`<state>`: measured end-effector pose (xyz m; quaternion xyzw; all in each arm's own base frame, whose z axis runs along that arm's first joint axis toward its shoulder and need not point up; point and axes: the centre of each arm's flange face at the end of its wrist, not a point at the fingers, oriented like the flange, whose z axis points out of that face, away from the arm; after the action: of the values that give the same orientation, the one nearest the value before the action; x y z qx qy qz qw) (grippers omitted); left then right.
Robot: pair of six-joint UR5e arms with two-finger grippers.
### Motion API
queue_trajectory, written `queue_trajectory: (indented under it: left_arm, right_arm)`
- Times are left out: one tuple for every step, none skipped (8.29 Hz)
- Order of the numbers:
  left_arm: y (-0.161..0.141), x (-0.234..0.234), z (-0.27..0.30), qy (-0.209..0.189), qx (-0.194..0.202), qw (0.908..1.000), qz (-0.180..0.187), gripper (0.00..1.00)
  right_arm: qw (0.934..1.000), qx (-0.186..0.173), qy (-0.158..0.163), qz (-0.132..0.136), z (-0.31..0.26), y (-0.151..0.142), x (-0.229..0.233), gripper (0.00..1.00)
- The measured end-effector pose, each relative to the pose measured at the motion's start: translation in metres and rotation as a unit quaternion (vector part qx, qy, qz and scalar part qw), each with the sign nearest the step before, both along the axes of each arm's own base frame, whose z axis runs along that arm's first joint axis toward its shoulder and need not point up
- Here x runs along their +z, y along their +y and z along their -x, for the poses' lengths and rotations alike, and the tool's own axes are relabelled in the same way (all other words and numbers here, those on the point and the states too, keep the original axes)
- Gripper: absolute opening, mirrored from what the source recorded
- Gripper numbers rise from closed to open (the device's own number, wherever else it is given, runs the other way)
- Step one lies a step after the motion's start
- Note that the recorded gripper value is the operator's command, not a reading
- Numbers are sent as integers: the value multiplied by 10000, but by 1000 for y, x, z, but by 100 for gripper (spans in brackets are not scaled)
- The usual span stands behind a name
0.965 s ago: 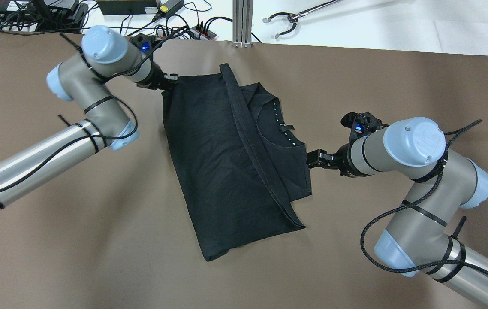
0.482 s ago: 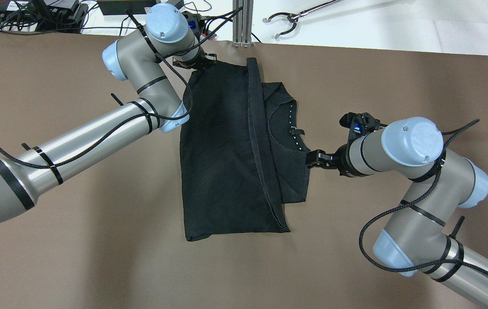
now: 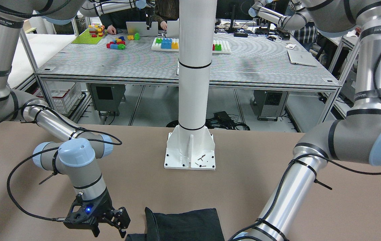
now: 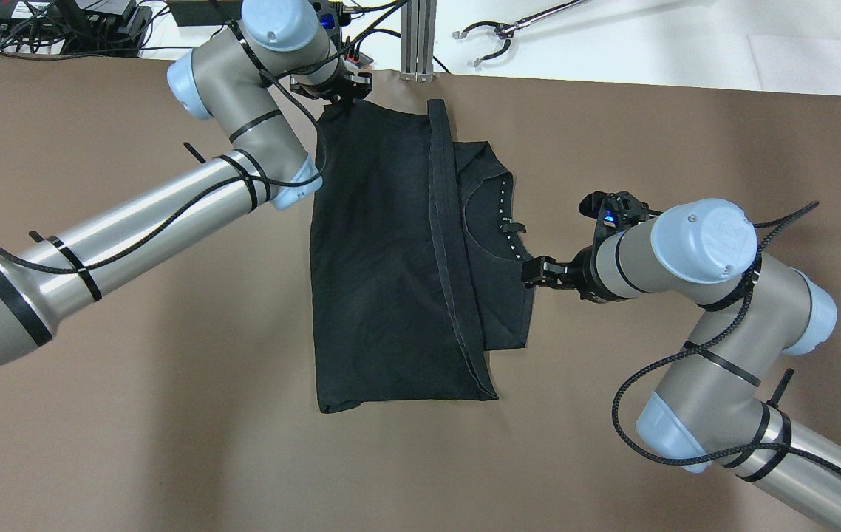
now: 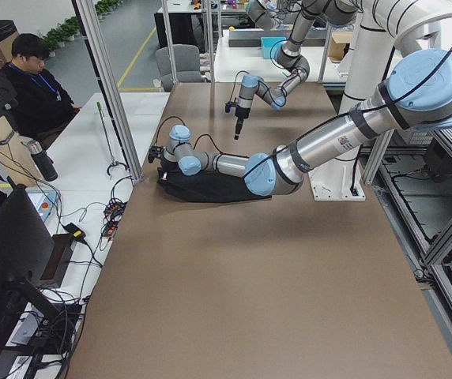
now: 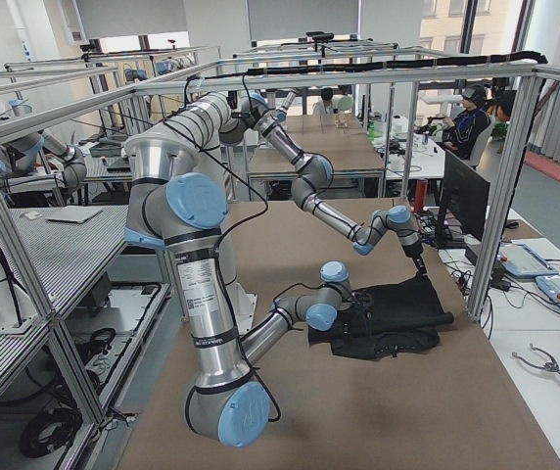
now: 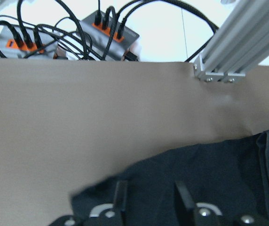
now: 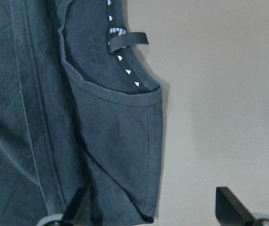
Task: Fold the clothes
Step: 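Grasp the shirt's side with the left gripper and fold it over toward the right gripper, then release the left gripper and lift it away while the right gripper presses the fold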
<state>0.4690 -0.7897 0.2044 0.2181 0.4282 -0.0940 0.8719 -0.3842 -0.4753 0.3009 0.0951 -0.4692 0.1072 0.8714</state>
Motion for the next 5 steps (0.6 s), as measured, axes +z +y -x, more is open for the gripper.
queue_trajectory:
  left_arm:
    - [-13,-4,38,247,129,9996,94,95]
    - [-19,3,80,527,319,9979,203,95]
    - [-11,19,107,717,463,9961,234,95]
    - [3,38,120,814,560,9949,222,95]
    - [15,51,126,849,607,9943,212,95]
  right_arm:
    - [10000,-3,-16,-21,7,-6,-8,94]
    - [10000,-15,-9,-39,22,-19,-18,94]
    - [9999,-69,48,-87,40,-35,-27,94]
    - [9996,-150,151,-160,61,-53,-34,94]
    - [9993,-171,271,-210,80,-71,-42,94]
